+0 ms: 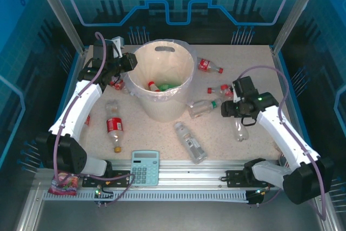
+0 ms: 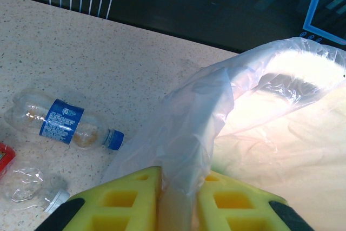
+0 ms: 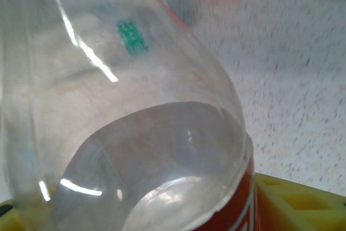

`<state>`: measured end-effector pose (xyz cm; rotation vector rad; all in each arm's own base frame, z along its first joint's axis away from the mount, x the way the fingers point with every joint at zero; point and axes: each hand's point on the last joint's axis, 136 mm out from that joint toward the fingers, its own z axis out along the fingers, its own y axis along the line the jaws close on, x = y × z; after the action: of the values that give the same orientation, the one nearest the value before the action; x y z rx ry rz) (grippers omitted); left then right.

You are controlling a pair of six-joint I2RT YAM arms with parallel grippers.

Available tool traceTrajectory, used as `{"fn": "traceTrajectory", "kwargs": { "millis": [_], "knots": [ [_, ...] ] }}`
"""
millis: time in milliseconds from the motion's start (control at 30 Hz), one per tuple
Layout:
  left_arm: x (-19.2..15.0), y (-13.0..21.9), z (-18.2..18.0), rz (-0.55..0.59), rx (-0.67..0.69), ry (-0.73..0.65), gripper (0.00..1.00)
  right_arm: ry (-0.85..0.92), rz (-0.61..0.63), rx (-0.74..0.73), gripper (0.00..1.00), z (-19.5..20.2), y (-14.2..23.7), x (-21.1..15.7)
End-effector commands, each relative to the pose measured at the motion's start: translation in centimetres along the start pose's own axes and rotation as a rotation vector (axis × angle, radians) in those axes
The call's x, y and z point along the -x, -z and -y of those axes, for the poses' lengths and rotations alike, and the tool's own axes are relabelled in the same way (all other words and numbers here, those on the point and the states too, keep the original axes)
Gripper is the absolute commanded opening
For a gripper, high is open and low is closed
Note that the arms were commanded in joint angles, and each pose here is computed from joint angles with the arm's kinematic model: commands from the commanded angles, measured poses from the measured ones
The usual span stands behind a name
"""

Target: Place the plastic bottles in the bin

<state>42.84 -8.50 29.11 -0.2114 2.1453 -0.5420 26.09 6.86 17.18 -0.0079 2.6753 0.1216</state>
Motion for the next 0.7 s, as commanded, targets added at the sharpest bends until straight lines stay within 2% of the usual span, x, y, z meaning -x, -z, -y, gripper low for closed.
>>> {"fn": "traceTrajectory", "kwargs": {
  "millis": [0, 100, 400, 667],
  "knots": [
    [-0.8, 0.5, -1.2, -0.018, 0.035, -0.009, 0.21, 0.038, 0.138, 0.077, 0.60, -1.2, 3.4, 4.2],
    [-0.8, 0.4, -1.1, -0.019, 0.030, -0.007, 0.21, 0.064, 0.254, 0.118, 0.57, -2.4, 6.3, 8.1],
    [-0.7, 0.5, -1.3, -0.015, 0.039, -0.011, 0.21, 0.150, 0.625, 0.282, 0.56, -7.5, 16.1, 19.5],
    [-0.8, 0.4, -1.3, -0.018, 0.040, -0.012, 0.21, 0.290, 0.771, 0.490, 0.51, -15.8, 21.3, 23.1]
  ]
}}
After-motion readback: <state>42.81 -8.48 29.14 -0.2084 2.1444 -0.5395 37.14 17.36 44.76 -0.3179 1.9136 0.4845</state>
